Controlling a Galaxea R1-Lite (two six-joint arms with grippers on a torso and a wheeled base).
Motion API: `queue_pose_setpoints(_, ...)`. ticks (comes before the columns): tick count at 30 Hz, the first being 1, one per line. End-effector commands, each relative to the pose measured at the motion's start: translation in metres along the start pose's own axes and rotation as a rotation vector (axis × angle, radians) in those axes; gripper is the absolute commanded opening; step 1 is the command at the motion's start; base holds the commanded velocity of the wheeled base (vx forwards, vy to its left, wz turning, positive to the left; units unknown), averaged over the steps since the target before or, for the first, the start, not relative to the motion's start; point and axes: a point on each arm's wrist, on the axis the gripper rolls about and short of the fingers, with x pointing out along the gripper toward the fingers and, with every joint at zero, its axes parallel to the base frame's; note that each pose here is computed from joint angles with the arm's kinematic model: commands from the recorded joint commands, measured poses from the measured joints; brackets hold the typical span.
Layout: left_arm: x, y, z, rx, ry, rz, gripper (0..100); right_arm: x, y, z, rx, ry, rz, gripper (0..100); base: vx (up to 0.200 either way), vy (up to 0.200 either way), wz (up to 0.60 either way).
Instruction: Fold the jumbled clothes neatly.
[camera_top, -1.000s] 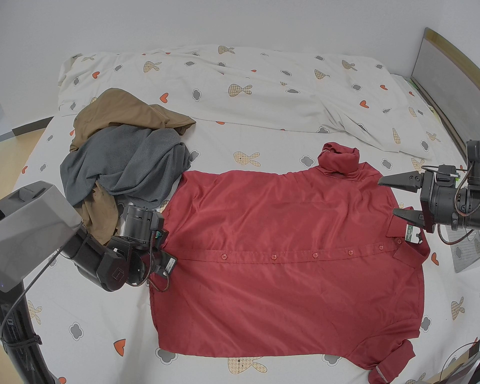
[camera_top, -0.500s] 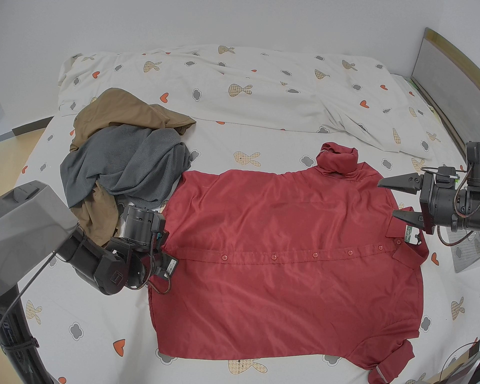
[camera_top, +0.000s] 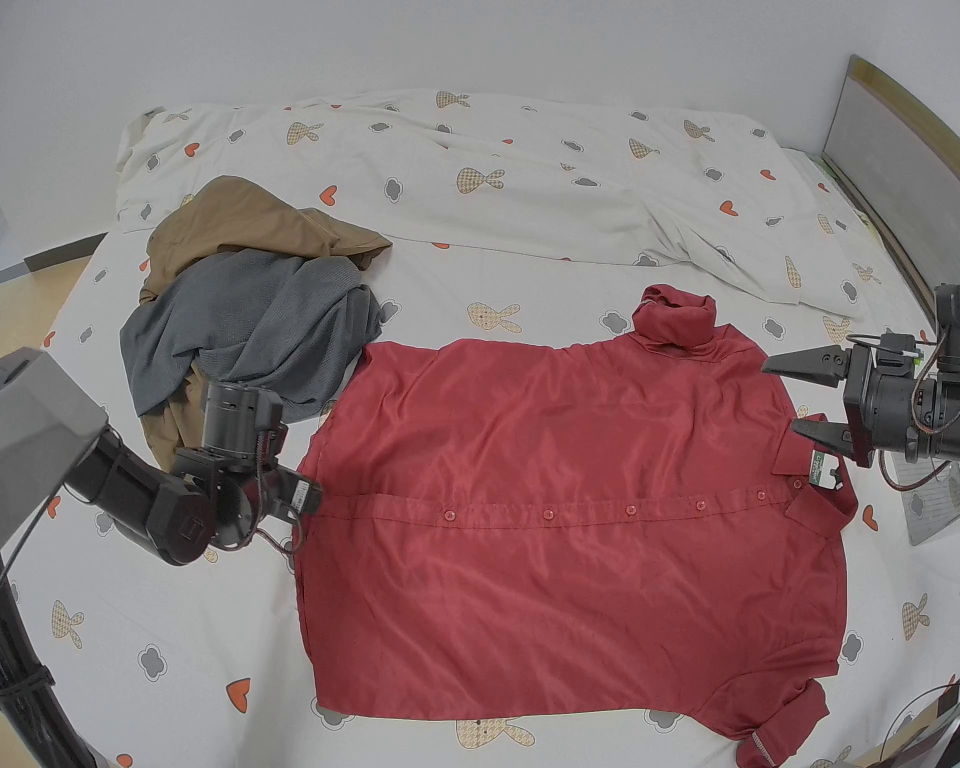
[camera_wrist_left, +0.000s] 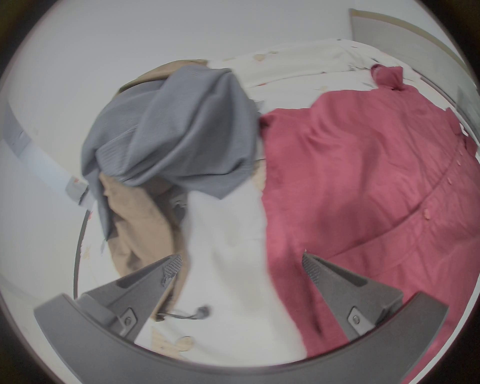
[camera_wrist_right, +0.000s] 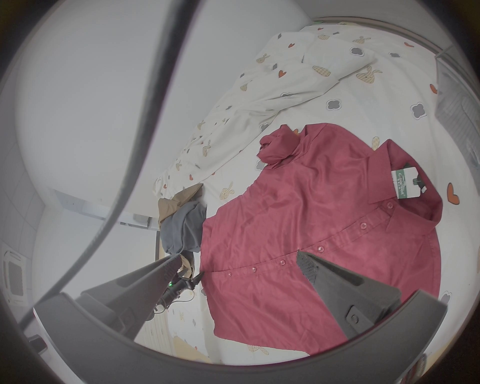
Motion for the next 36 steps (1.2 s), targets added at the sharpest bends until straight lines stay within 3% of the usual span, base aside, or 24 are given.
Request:
queue_pose_setpoints(1,-0.003,0.043,-0.001,-0.094,0.004,0.11,100,-0.006,-0.012,0.008,0.023,-0.041,-0.04,100,0.0,0.0,0.0)
queue_pose_setpoints(6,-0.01,0.065,0.001,-0.203,-0.012,0.156,100,-0.004,-0.036,0.018,0.026,-0.062,-0.118,100,0.0,0.0,0.0)
queue_pose_setpoints(10,-0.036,0.082,0.011,-0.307,-0.055,0.166,100,0.006,-0.083,0.028,-0.018,-0.034,-0.251,100,0.0,0.0,0.0)
queue_pose_setpoints(12,-0.036,0.082,0.011,-0.307,-0.055,0.166,100,0.006,-0.083,0.028,-0.018,-0.034,-0.251,100,0.0,0.0,0.0)
queue_pose_setpoints(13,-0.067,0.09,0.02,-0.374,-0.058,0.069,100,0.009,-0.109,0.034,-0.044,-0.018,-0.31,100,0.0,0.0,0.0)
queue_pose_setpoints(15,-0.086,0.095,0.026,-0.416,-0.06,-0.048,100,0.007,-0.117,0.036,-0.064,-0.016,-0.329,100,0.0,0.0,0.0)
queue_pose_setpoints(17,-0.121,0.104,0.036,-0.506,-0.035,-0.299,100,0.002,-0.125,0.038,-0.096,-0.012,-0.356,100,0.0,0.0,0.0)
queue_pose_setpoints(18,-0.124,0.105,0.036,-0.514,-0.033,-0.315,100,0.001,-0.125,0.038,-0.096,-0.011,-0.359,100,0.0,0.0,0.0)
queue_pose_setpoints(19,-0.146,0.115,0.042,-0.586,0.012,-0.518,100,-0.003,-0.128,0.037,-0.097,0.01,-0.377,100,0.0,0.0,0.0)
queue_pose_setpoints(20,-0.155,0.121,0.044,-0.626,0.042,-0.622,100,-0.006,-0.127,0.036,-0.091,0.031,-0.384,100,0.0,0.0,0.0)
queue_pose_setpoints(23,-0.167,0.134,0.048,-0.704,0.095,-0.83,100,-0.017,-0.112,0.03,-0.066,0.104,-0.401,100,0.0,0.0,0.0)
queue_pose_setpoints(26,-0.169,0.136,0.041,-0.715,0.103,-0.918,100,-0.037,-0.089,0.017,-0.078,0.189,-0.407,100,0.0,0.0,0.0)
queue_pose_setpoints(34,-0.181,0.113,0.037,-0.675,0.145,-0.999,100,-0.06,-0.055,-0.029,-0.08,0.449,-0.389,100,0.0,0.0,0.0)
queue_pose_setpoints(35,-0.18,0.111,0.034,-0.669,0.138,-1.0,100,-0.06,-0.046,-0.049,-0.093,0.553,-0.367,100,0.0,0.0,0.0)
queue_pose_setpoints(36,-0.179,0.11,0.033,-0.668,0.136,-1.001,100,-0.059,-0.044,-0.055,-0.104,0.583,-0.357,100,0.0,0.0,0.0)
